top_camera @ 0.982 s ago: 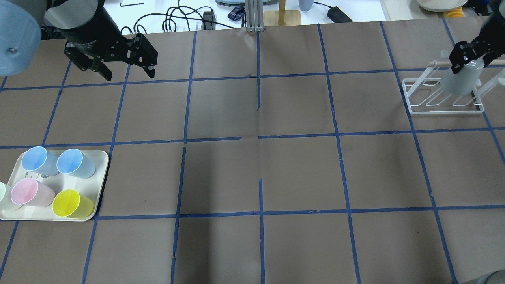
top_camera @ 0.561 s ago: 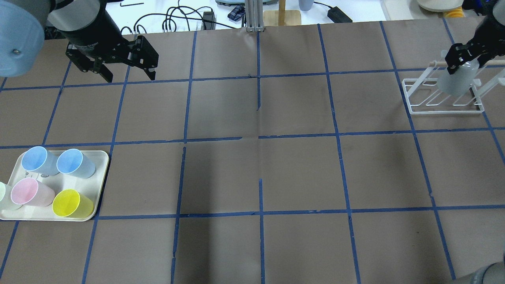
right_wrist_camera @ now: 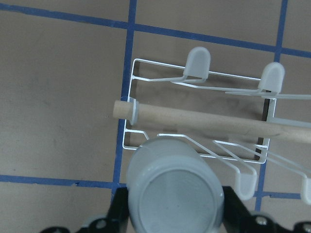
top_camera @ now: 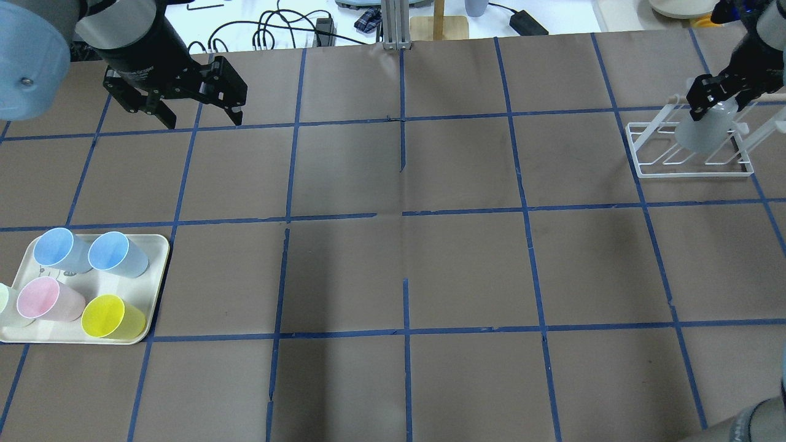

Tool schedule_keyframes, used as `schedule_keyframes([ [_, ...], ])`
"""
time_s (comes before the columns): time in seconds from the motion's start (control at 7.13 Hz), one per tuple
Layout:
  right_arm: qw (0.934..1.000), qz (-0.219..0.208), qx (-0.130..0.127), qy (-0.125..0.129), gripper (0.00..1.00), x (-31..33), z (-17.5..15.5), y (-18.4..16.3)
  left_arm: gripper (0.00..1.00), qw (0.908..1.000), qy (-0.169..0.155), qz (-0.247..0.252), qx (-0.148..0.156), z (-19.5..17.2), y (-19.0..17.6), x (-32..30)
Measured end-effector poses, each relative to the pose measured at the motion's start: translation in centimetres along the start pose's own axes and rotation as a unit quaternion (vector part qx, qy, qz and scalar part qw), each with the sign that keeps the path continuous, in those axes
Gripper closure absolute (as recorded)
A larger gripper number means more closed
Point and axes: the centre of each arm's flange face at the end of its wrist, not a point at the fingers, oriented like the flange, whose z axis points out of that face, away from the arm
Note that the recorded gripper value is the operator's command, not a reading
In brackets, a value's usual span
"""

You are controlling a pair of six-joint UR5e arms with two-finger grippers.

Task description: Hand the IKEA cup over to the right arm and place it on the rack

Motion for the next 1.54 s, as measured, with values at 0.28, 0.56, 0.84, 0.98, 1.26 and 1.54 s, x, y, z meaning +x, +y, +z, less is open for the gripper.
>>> schedule_keyframes([
  [0.28,1.0,-0.002,-0.001,0.001,0.0,0.1,0.3,-0.2,0.0,1.0,0.0,0.0,0.0,0.0,0.0,0.0],
  [0.56,1.0,-0.002,0.002,0.002,0.0,0.2,-0.1,-0.3,0.0,1.0,0.0,0.0,0.0,0.1,0.0,0.0],
  [0.84,0.9999,0.001,0.01,0.006,0.0,0.2,-2.6,0.1,0.0,1.0,0.0,0.0,0.0,0.1,0.0,0.0],
  [0.98,0.9999,0.003,0.01,-0.003,0.0,-0.3,-4.9,0.9,0.0,1.0,0.0,0.0,0.0,0.0,0.0,0.0],
  [1.26,0.9996,0.008,0.003,-0.027,0.0,-2.1,-9.7,3.6,0.0,1.0,0.0,0.0,0.001,-0.1,0.2,0.0],
  [1.54,0.9987,0.017,-0.018,-0.044,0.0,-3.9,-12.9,6.6,0.0,1.0,0.0,-0.001,0.002,-0.2,0.3,-0.2],
])
